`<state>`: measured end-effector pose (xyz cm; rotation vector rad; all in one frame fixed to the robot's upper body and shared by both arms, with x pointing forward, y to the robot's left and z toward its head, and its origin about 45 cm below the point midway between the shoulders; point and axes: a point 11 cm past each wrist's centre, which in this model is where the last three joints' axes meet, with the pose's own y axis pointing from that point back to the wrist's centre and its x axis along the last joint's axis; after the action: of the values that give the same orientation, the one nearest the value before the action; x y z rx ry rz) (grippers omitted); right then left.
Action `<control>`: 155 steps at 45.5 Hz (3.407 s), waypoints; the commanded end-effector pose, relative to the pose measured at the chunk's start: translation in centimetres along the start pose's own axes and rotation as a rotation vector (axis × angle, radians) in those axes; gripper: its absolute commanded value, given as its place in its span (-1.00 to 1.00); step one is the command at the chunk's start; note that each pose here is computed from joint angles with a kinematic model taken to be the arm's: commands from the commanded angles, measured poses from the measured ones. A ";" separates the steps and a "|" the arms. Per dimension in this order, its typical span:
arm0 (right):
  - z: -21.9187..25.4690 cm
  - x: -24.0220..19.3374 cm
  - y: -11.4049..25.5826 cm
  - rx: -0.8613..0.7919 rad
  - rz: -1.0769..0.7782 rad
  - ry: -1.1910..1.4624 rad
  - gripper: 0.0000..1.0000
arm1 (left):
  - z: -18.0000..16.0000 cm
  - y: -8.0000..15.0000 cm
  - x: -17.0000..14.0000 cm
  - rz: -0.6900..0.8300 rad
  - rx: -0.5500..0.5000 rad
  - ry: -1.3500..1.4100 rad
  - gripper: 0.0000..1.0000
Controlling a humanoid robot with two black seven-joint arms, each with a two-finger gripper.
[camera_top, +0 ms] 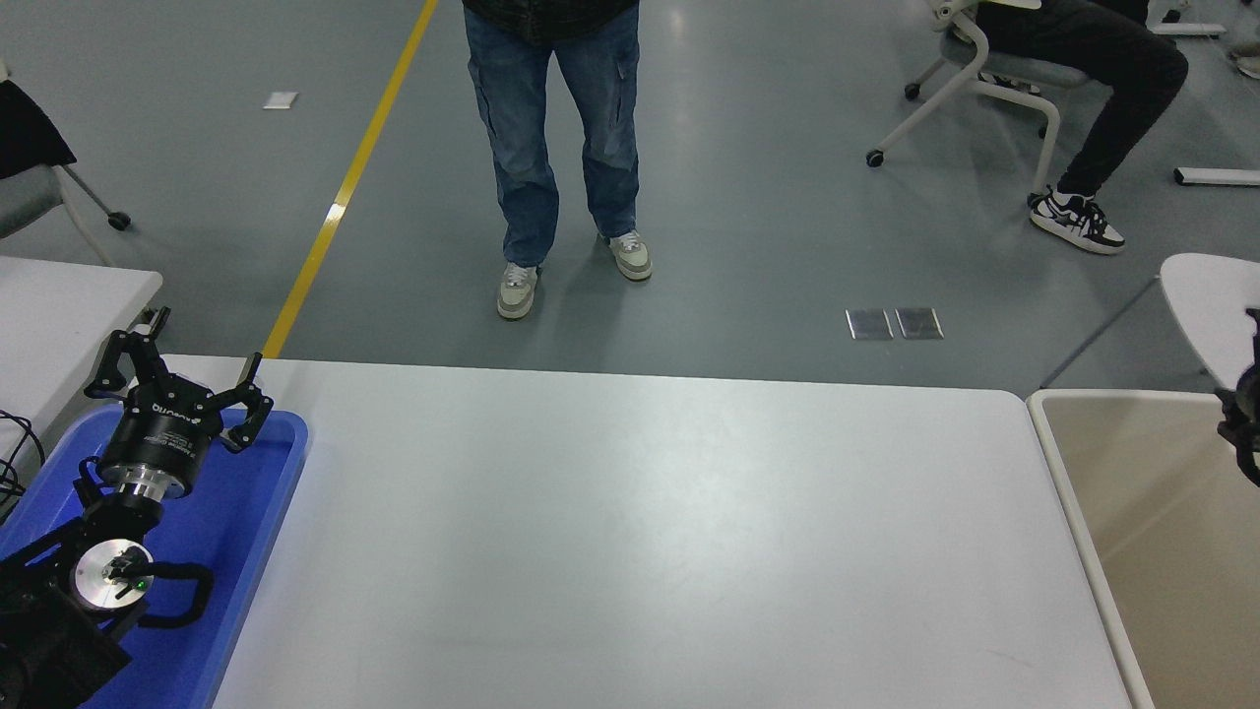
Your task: Clean the table surface
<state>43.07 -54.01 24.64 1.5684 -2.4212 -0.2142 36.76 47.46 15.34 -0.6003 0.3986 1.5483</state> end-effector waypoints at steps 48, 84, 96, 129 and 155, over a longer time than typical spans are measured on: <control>2.8 -7.0 3.3 0.302 -0.385 -0.218 0.96 | 0.0 0.0 0.0 0.000 0.000 0.000 1.00; 11.8 -9.2 4.5 0.161 -0.328 -0.255 0.96 | 0.0 0.0 0.0 0.000 0.000 0.000 1.00; 11.3 -8.7 4.4 0.188 -0.302 -0.297 0.96 | 0.0 0.0 0.0 0.000 0.000 0.000 1.00; 9.8 -7.6 5.0 0.367 -0.274 -0.317 0.96 | 0.0 0.0 0.0 0.000 0.000 0.000 1.00; 10.4 -7.8 5.3 0.355 -0.282 -0.315 0.96 | 0.0 0.0 0.0 0.000 0.000 0.000 1.00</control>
<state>38.77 -44.86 15.36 2.1859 -2.5715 -0.0814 36.77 47.46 15.34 -0.6004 0.3985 1.5483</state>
